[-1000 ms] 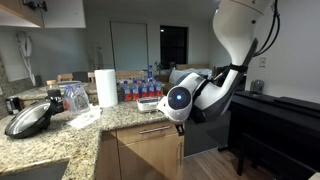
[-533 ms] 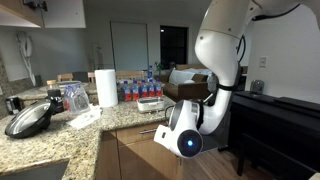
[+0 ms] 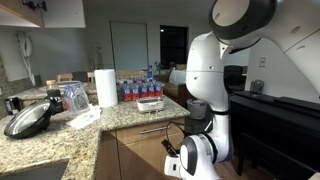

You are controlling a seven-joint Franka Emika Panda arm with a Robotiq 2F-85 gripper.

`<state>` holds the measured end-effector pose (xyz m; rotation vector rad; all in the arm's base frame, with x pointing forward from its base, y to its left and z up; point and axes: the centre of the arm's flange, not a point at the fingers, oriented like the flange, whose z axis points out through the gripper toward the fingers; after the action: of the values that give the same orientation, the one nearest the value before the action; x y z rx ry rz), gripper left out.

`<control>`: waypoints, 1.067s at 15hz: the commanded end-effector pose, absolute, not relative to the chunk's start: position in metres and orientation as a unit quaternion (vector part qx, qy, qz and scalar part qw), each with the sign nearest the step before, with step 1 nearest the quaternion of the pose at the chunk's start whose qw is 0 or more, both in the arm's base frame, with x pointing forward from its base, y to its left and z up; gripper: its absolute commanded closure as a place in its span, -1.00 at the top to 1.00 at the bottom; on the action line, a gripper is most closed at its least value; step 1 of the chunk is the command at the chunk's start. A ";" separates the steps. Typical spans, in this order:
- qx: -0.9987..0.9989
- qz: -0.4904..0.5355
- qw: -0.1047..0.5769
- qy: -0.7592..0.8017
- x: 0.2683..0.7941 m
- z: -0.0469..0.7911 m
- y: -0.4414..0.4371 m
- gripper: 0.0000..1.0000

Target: Open the drawer

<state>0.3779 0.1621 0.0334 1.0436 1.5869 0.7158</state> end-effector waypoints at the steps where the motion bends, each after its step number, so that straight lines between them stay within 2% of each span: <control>1: 0.389 0.343 0.550 0.654 0.387 0.009 0.145 1.00; 9: 0.368 0.435 0.547 0.613 0.401 0.040 0.161 1.00; 16: 0.452 0.483 0.509 0.551 0.449 0.092 0.142 1.00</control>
<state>0.4287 0.1559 0.0663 1.0060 1.3426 1.1322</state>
